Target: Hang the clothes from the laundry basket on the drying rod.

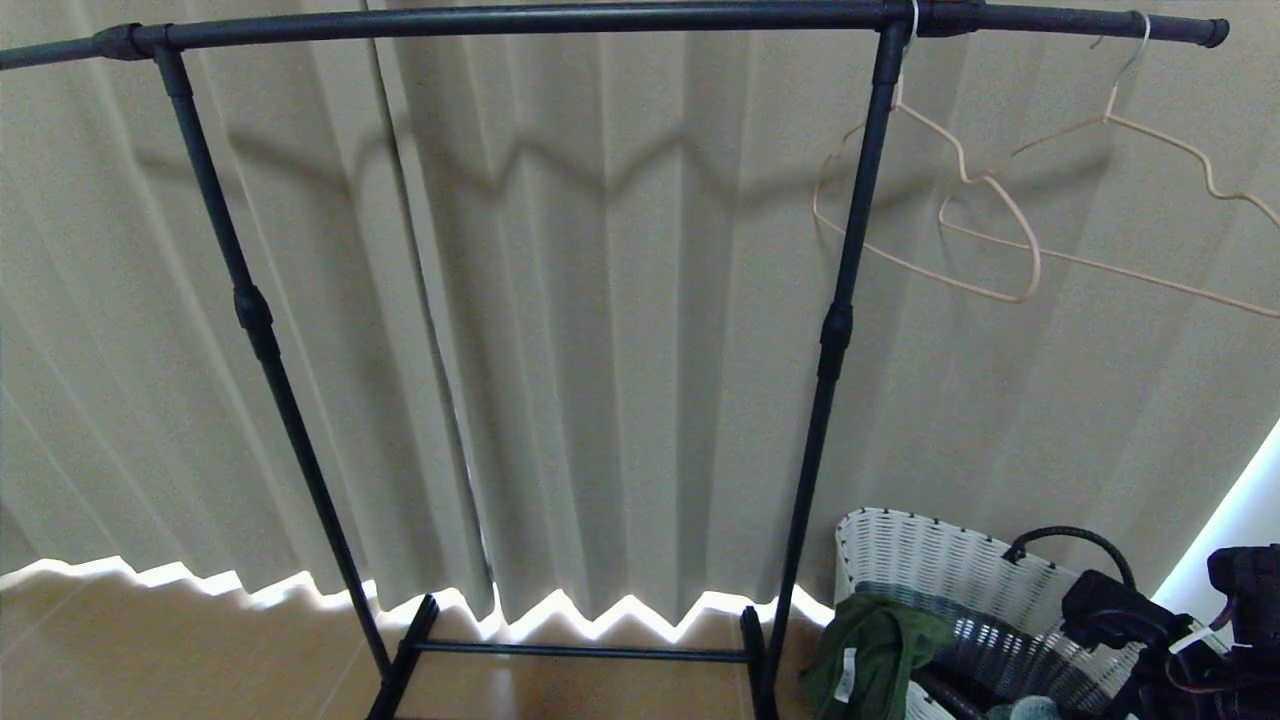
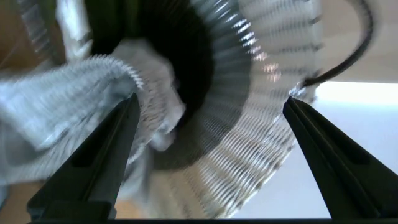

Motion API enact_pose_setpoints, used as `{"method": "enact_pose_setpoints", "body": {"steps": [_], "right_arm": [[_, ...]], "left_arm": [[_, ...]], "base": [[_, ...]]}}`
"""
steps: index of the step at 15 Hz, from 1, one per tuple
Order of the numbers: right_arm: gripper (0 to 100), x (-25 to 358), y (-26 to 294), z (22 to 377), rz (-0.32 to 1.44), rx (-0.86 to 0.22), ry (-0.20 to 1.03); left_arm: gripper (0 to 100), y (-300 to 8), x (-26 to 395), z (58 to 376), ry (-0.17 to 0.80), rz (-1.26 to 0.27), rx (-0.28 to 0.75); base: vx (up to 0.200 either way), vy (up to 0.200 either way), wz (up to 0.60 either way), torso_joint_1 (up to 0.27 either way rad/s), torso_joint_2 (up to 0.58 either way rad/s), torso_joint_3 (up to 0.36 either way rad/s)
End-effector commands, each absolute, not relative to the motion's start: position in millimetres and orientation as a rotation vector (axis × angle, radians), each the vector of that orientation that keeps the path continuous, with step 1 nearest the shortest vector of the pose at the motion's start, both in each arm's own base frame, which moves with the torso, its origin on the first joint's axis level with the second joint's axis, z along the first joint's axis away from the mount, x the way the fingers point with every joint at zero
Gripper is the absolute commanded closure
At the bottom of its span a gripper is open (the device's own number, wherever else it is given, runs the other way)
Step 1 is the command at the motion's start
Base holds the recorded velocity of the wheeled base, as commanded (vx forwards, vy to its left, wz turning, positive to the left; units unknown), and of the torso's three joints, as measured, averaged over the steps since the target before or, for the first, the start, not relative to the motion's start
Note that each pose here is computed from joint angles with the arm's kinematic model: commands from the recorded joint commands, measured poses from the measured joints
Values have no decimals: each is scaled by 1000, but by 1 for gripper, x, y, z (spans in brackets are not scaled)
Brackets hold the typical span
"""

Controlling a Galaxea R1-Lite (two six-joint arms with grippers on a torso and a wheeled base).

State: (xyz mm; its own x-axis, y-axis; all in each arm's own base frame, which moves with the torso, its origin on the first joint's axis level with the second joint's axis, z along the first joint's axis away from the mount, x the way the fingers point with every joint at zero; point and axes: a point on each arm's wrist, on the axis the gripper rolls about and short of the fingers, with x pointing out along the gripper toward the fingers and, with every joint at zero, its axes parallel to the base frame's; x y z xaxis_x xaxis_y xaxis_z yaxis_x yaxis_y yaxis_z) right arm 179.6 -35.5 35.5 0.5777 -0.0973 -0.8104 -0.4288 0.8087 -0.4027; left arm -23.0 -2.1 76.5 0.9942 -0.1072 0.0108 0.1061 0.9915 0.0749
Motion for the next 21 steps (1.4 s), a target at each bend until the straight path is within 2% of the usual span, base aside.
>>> {"method": "enact_pose_setpoints", "body": {"steps": [1, 5, 11, 16, 21], "right_arm": [[0, 170, -34, 24, 236, -604, 1007], [0, 162, -32, 32, 226, -610, 971], [0, 160, -32, 30, 232, -604, 980], [0, 180, -40, 3, 209, -554, 1036], [0, 186, -49, -9, 170, -537, 1029]], "left_arm": [[0, -2, -23, 77, -15, -107, 74], [0, -2, -23, 77, -15, -107, 74], [0, -2, -23, 77, -15, -107, 74], [0, -2, -23, 77, -15, -107, 74], [0, -2, -23, 77, -15, -107, 74]], "base": [[0, 0, 0, 0, 0, 0], [0, 0, 0, 0, 0, 0], [0, 0, 0, 0, 0, 0], [0, 0, 0, 0, 0, 0], [0, 0, 0, 0, 0, 0]]}}
